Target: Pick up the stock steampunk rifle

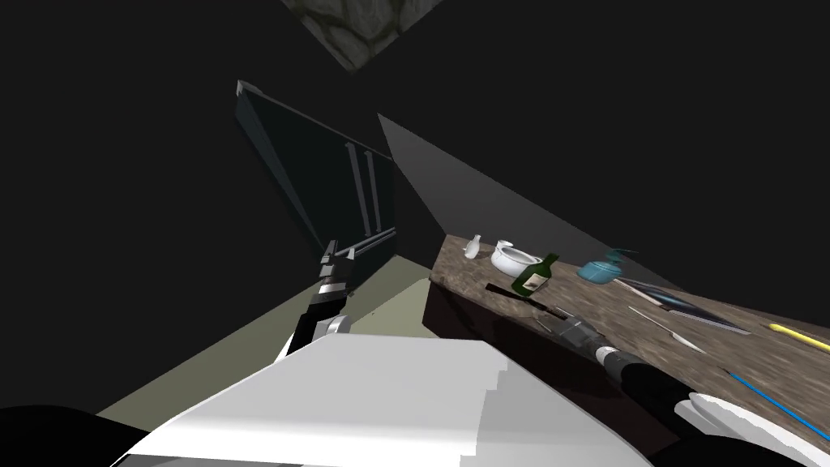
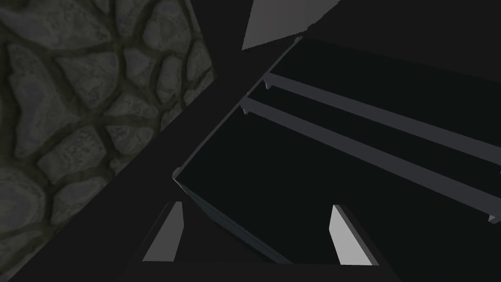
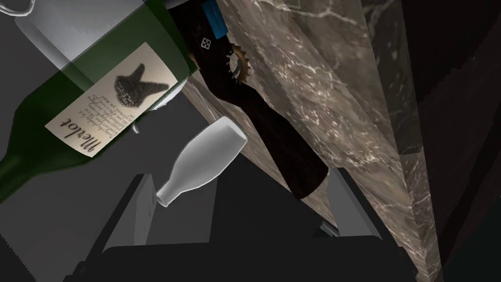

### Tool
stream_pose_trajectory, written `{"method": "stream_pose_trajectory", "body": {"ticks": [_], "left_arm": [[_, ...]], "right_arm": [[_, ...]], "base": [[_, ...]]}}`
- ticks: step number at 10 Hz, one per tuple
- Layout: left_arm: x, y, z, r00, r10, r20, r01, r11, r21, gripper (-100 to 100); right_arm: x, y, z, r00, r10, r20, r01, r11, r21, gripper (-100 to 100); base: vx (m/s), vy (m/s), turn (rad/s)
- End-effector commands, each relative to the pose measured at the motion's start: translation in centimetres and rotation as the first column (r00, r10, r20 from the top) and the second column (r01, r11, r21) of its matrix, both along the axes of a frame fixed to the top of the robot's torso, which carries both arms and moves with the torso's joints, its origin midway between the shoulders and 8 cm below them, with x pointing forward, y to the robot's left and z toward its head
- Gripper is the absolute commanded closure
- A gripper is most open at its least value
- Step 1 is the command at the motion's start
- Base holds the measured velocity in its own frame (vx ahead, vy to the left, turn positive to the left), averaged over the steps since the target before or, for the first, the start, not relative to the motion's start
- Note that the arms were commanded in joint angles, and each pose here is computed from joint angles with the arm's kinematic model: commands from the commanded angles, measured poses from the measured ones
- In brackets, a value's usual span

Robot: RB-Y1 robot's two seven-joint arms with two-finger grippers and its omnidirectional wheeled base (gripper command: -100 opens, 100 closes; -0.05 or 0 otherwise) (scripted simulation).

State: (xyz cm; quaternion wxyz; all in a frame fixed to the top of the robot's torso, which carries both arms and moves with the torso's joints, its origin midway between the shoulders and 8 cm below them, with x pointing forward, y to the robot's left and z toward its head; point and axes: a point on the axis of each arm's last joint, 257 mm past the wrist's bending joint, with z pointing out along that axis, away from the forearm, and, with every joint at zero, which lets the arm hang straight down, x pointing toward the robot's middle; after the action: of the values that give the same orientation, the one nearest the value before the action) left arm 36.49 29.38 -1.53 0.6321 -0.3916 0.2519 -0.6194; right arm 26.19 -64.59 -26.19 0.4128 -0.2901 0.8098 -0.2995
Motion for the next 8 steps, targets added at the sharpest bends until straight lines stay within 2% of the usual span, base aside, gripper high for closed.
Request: {"method": "stream_pose_trajectory", "body": {"ticks": [1, 4, 7, 8], "left_arm": [[0.0, 0.0, 0.0, 1.0, 0.0, 0.0, 0.0, 1.0, 0.0, 0], [0.0, 0.0, 0.0, 1.0, 0.0, 0.0, 0.0, 1.0, 0.0, 0], [0.0, 0.0, 0.0, 1.0, 0.0, 0.0, 0.0, 1.0, 0.0, 0], [0.0, 0.0, 0.0, 1.0, 0.0, 0.0, 0.0, 1.0, 0.0, 0]], "right_arm": [[-0.7, -1.3, -0.3, 0.998, 0.012, -0.06, -0.017, 0.997, -0.075, -100], [-2.3, -3.2, -1.0, 0.986, 0.032, -0.164, -0.062, 0.982, -0.181, -100], [-3.9, -4.4, -2.0, 0.966, 0.046, -0.255, -0.111, 0.962, -0.249, -100], [-5.9, -4.6, -3.6, 0.944, 0.052, -0.325, -0.144, 0.953, -0.266, -100]], "base": [[0.108, -0.059, 0.106], [0.096, -0.05, 0.099], [0.079, -0.045, 0.075], [0.088, -0.033, 0.096]]}}
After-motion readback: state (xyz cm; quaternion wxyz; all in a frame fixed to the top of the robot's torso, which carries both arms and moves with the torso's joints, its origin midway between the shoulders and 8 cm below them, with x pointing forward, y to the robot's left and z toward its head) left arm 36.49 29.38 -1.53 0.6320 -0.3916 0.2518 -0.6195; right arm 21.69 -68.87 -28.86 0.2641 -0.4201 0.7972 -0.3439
